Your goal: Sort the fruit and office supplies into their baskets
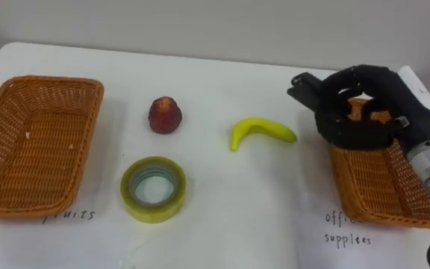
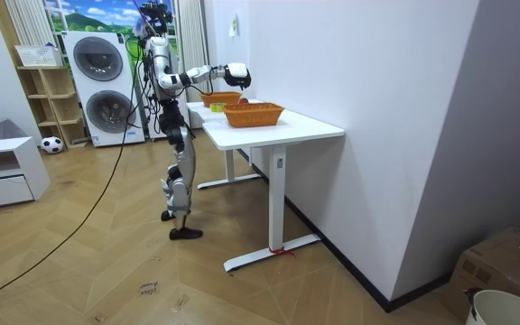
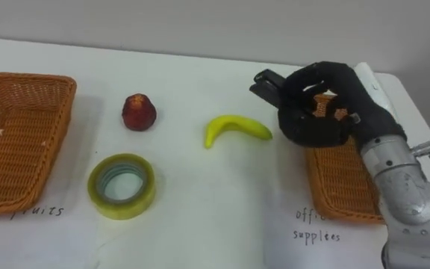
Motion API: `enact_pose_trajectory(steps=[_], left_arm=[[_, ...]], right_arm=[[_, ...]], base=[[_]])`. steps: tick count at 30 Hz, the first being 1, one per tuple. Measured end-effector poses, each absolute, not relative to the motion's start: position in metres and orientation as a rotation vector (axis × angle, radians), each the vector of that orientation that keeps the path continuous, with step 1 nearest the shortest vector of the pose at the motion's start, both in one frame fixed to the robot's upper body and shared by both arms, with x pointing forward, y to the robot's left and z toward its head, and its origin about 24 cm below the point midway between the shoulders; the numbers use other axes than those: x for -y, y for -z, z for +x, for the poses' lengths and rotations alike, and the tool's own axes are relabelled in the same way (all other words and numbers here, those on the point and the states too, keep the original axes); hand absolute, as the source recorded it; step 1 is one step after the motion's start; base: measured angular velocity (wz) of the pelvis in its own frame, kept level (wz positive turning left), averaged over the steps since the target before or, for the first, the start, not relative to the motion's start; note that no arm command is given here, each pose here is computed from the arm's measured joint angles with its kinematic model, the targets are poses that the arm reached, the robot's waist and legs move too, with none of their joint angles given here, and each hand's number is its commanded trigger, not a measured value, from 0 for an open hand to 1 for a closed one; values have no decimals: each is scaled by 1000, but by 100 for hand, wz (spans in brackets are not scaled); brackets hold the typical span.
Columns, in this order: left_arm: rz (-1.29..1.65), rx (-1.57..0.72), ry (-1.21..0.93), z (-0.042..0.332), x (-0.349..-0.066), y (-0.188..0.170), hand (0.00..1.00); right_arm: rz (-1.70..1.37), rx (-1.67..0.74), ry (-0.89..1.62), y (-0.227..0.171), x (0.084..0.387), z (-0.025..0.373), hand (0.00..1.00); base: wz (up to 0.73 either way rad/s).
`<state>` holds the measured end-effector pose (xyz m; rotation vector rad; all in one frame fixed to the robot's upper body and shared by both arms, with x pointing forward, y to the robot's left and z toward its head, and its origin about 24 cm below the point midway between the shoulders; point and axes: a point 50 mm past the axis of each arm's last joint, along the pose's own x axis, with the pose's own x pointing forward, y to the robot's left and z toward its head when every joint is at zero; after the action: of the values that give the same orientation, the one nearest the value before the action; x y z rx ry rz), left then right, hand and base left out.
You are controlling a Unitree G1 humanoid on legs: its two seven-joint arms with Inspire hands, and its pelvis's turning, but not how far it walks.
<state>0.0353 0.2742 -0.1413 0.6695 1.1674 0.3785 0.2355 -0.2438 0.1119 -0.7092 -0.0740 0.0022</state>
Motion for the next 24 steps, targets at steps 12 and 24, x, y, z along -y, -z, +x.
enact_pose_trajectory(steps=[12,24], left_arm=[[665,-1148,-418,37,-278,138,0],[657,-1157,-407,36,-278,139,0]], right_arm=[[-683,110,169,-120,264,231,100],[-637,-5,211,-97,283,228,100]], base=[[-2],[-2]])
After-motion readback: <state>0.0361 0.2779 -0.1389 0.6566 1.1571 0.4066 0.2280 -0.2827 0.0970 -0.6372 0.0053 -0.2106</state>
